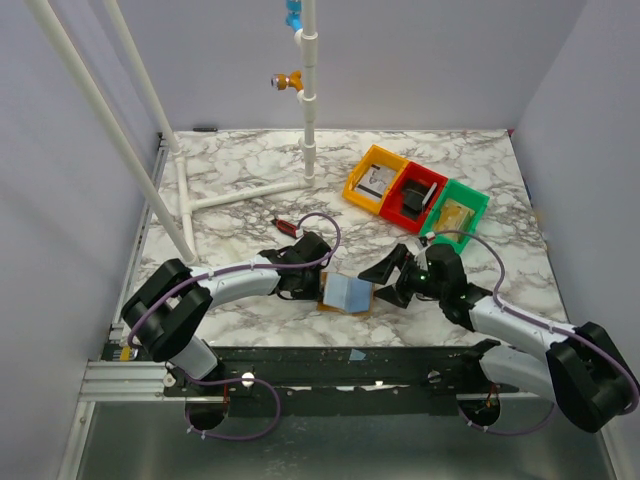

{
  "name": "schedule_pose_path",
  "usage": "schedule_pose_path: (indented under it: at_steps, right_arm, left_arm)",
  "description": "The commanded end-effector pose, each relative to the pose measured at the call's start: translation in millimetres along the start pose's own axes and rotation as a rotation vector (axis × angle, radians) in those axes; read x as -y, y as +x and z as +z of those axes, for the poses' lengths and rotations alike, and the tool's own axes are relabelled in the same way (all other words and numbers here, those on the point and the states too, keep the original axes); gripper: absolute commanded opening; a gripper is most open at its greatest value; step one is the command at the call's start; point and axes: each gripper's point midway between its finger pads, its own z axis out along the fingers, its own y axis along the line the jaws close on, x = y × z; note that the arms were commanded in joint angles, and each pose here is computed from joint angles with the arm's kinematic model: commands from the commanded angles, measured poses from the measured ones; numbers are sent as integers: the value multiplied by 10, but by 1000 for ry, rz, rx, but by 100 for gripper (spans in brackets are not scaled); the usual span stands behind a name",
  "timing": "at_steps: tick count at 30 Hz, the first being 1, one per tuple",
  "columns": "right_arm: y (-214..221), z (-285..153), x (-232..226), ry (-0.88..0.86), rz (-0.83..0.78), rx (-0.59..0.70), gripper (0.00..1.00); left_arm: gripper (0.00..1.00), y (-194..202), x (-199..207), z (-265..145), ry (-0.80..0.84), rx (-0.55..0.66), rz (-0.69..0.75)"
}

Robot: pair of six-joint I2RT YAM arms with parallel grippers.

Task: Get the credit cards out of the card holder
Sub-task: Close the card holder at the center of the board.

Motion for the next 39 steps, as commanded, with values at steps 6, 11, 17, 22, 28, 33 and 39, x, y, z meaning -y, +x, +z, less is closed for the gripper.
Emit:
schedule_pose_path:
  at_steps: [6,11,17,22,28,33,39]
  right_arm:
    - [100,8,-325,-187,44,-64,92]
    - [65,69,-340,-186,42,-64,92]
    - [8,161,-424,-193,30,-61,91]
    - [-6,251,-444,-187,24,-66,91]
    - [7,378,-454,-175,16,-79,91]
    - [22,490,-359,-140,16,-85,91]
    - [97,594,-109,-57,22,-105,90]
  left_arm:
    - [0,279,-121,148,-39,-83,6]
    - [0,294,-90,147,-31,-86,10]
    - [0,301,-56,146,-20,-87,4]
    - [0,287,23,124,18,-77,-29]
    - [0,306,63,140,43,-78,-63]
    - [0,319,59,158,48,-73,-91]
    - [0,291,52,145,44,-52,-120]
